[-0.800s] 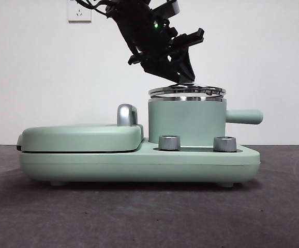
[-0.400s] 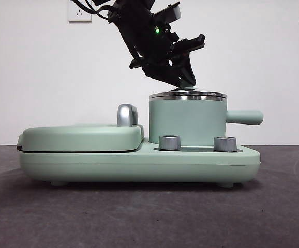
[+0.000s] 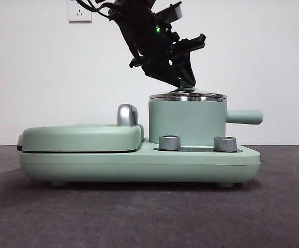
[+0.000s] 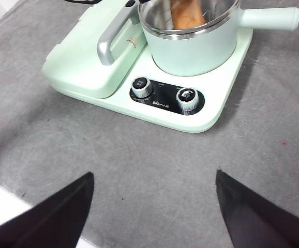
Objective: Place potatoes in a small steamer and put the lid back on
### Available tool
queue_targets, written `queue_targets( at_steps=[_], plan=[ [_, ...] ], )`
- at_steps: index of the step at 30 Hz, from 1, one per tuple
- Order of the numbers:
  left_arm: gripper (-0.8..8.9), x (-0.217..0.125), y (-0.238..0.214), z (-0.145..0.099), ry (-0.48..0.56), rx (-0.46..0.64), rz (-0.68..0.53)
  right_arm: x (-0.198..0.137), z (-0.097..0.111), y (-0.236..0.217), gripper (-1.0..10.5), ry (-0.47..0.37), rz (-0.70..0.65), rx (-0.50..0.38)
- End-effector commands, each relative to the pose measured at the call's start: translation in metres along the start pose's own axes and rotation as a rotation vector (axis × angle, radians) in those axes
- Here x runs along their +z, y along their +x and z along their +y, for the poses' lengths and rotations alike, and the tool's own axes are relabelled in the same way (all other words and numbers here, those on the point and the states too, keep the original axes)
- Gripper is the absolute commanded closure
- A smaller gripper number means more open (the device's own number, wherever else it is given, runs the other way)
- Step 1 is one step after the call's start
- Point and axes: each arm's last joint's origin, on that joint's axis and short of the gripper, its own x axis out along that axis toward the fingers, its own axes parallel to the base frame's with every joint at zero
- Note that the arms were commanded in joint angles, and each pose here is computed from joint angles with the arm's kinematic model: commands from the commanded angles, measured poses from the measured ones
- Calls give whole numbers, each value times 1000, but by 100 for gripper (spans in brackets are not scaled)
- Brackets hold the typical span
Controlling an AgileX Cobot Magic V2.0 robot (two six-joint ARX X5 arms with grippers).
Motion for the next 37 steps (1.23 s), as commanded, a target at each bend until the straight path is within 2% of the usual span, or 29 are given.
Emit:
queue_targets(
  at_steps=[1, 2, 10, 16, 21, 25, 29, 37],
  plan=[
    [783, -11, 14, -9, 39, -26, 66, 2, 1, -1, 583, -12, -13, 6],
    [775, -12, 14, -10, 44, -28, 70, 2, 1, -1, 583, -12, -13, 6],
    [496, -9, 12, -11, 50, -29, 63, 2, 1, -1, 583, -11, -13, 6],
    [340, 8, -10, -11, 54, 0, 9, 2, 1, -1, 583, -11, -13, 5],
    [336, 31, -51, -12, 56, 19, -51, 2, 1, -1, 583, -11, -13, 5],
    [337, 42, -95, -15, 38, 17, -32, 2, 1, -1, 583, -11, -13, 6],
    [338, 44, -141, -18, 4, 10, 45, 2, 1, -1, 583, -10, -12, 7],
    [346, 25, -216, -26, -35, -17, 240, 4, 2, -1, 583, -11, -32, 21]
  ],
)
